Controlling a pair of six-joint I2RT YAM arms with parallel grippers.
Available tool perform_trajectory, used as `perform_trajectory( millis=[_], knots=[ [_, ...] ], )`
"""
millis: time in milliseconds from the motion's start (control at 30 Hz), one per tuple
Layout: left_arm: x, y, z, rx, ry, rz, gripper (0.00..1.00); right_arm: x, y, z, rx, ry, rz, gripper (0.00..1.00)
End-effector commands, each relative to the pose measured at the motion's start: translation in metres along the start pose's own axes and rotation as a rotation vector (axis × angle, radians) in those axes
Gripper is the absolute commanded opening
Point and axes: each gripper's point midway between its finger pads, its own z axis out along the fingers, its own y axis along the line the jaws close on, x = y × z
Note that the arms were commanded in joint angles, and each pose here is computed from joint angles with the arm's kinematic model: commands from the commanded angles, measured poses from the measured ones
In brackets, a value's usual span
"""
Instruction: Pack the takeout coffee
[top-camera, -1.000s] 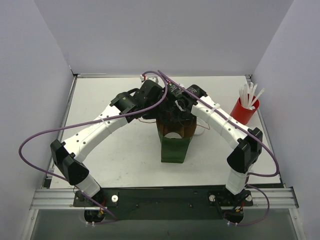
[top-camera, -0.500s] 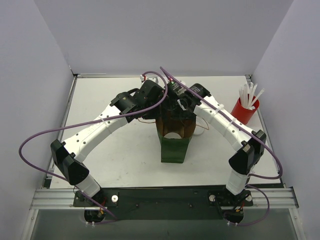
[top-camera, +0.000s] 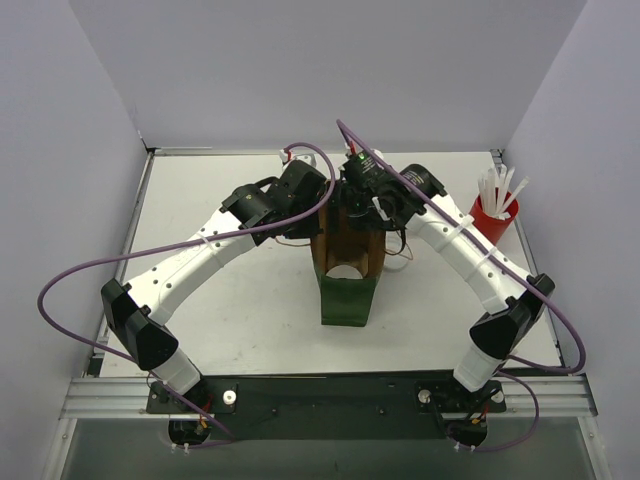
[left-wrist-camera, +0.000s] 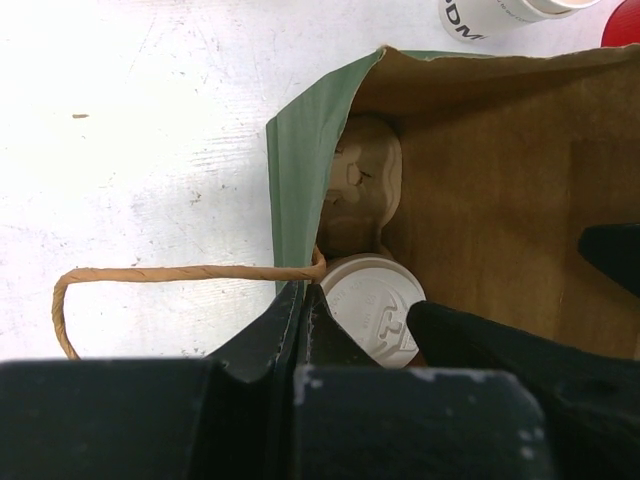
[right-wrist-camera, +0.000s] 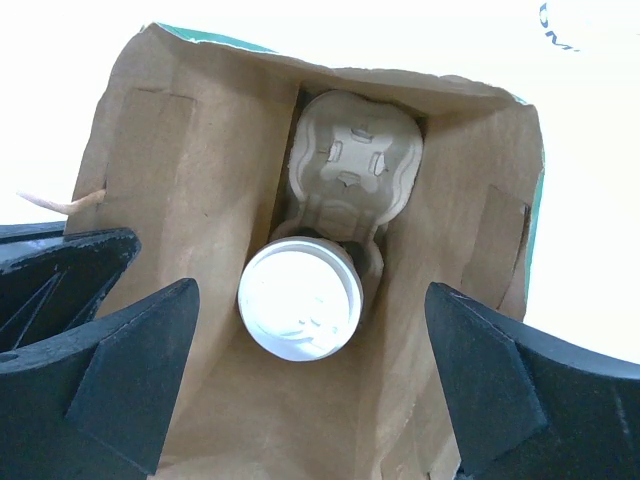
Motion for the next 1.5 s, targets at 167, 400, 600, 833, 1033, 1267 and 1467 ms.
perform_trajectory(
  millis=[167,400,600,833,1033,1267,1467],
  knots=[
    [-0.011,0.002,-0.012,-0.007,-0.042,-0.007,0.00,-0.012,-0.005,-0.035,-0.022,-0.079,0.031,0.90],
    [-0.012,0.007,-0.013,-0.018,-0.050,-0.014,0.00,-0.018,-0.009,-0.047,-0.030,-0.123,0.049,0.90],
    [-0.012,0.010,-0.014,-0.022,-0.050,-0.016,0.00,-0.024,-0.010,-0.057,-0.041,-0.159,0.065,0.90],
    [-0.015,0.012,-0.015,-0.025,-0.057,-0.018,0.00,-0.029,-0.018,-0.069,-0.037,-0.204,0.086,0.90],
    [-0.015,0.016,-0.016,-0.035,-0.060,-0.019,0.00,-0.037,-0.028,-0.084,-0.037,-0.272,0.122,0.90],
    [-0.019,0.020,-0.019,-0.037,-0.068,-0.024,0.00,-0.038,-0.065,-0.074,0.051,-0.272,0.186,0.90],
    [-0.020,0.024,-0.020,-0.037,-0.069,-0.026,0.00,-0.033,-0.117,-0.050,0.173,-0.255,0.271,0.90]
  ],
)
